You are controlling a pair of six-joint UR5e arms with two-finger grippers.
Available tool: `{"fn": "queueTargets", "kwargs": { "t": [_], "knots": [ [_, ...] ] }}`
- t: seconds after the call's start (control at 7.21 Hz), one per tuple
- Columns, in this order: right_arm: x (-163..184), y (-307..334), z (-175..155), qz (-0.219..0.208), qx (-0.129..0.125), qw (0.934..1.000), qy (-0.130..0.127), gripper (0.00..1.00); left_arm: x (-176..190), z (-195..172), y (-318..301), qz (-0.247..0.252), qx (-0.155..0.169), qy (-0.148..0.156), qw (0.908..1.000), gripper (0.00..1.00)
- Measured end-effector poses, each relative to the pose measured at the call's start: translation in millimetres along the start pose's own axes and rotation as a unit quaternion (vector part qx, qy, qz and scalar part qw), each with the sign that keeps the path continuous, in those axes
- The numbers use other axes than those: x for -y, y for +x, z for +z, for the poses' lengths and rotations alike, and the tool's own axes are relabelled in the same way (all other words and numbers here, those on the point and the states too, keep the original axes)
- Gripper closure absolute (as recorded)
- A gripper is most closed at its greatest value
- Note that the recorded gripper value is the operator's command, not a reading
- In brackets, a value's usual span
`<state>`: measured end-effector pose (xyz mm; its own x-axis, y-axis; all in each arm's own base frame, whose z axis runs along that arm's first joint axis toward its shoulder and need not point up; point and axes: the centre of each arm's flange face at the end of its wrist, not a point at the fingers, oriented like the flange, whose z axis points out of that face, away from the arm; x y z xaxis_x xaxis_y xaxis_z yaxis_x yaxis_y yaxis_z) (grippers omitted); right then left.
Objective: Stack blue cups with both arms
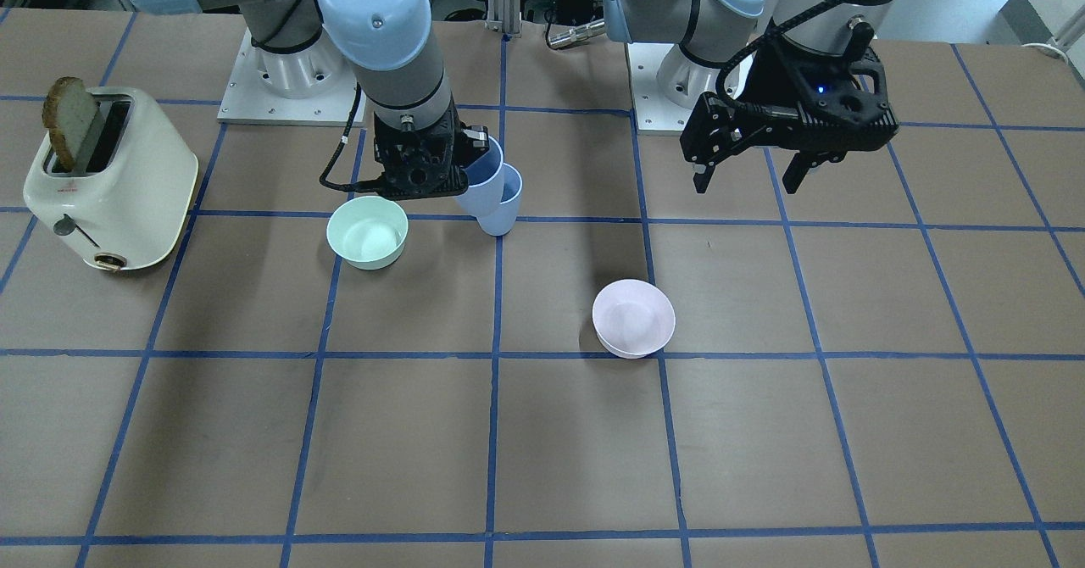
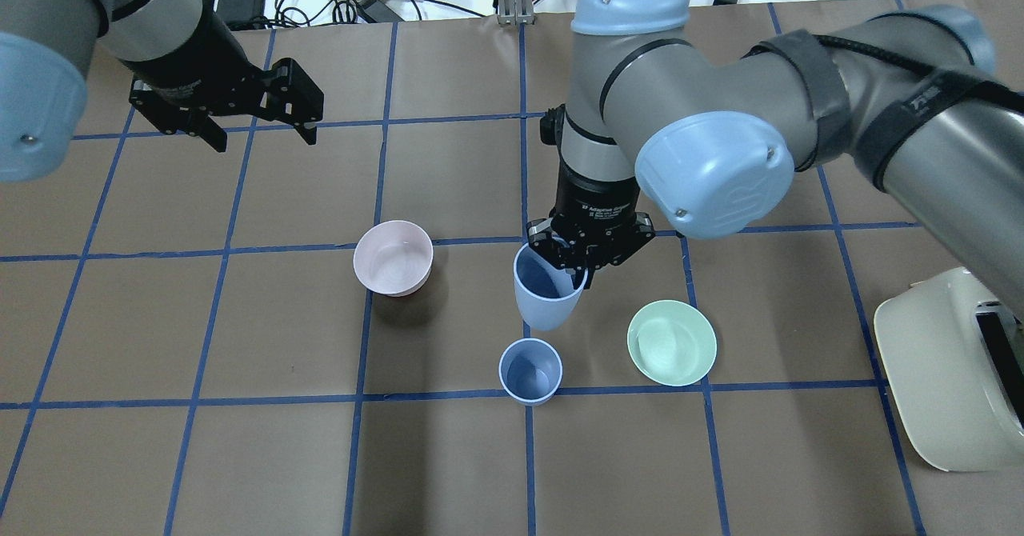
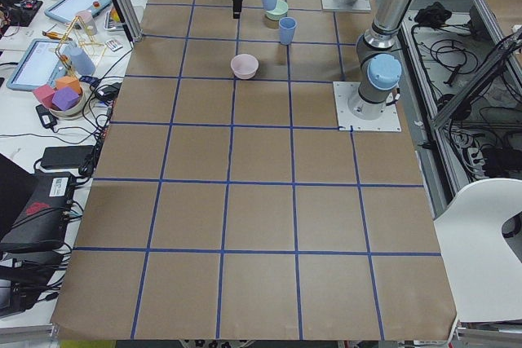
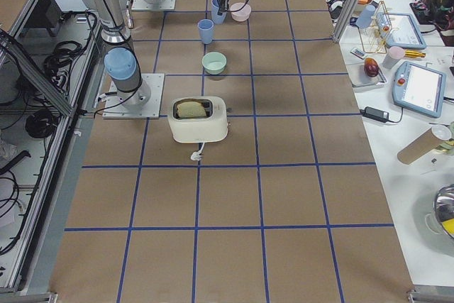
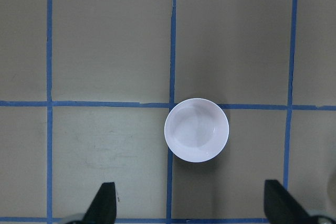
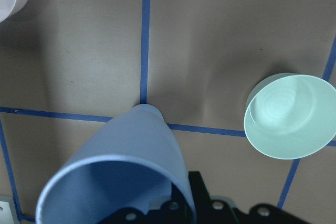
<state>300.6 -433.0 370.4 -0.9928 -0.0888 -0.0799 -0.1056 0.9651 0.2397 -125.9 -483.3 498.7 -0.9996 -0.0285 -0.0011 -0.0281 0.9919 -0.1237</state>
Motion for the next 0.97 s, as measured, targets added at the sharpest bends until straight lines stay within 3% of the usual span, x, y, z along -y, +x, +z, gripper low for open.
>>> {"fn": "queueTargets", "kwargs": {
  "t": [0.42, 0.97],
  "knots": [
    [-11.3, -11.7, 24.7, -0.001, -0.005, 1.0, -0.005, 1.0, -12.6, 4.4, -2.9, -0.001, 0.012, 0.002, 0.9999, 0.0],
    [-18.2, -12.5, 26.6, 0.0, -0.006, 1.0, -0.007, 1.0, -13.8, 4.7, -3.0, -0.003, 0.012, 0.002, 0.9999, 0.0]
  ]
}}
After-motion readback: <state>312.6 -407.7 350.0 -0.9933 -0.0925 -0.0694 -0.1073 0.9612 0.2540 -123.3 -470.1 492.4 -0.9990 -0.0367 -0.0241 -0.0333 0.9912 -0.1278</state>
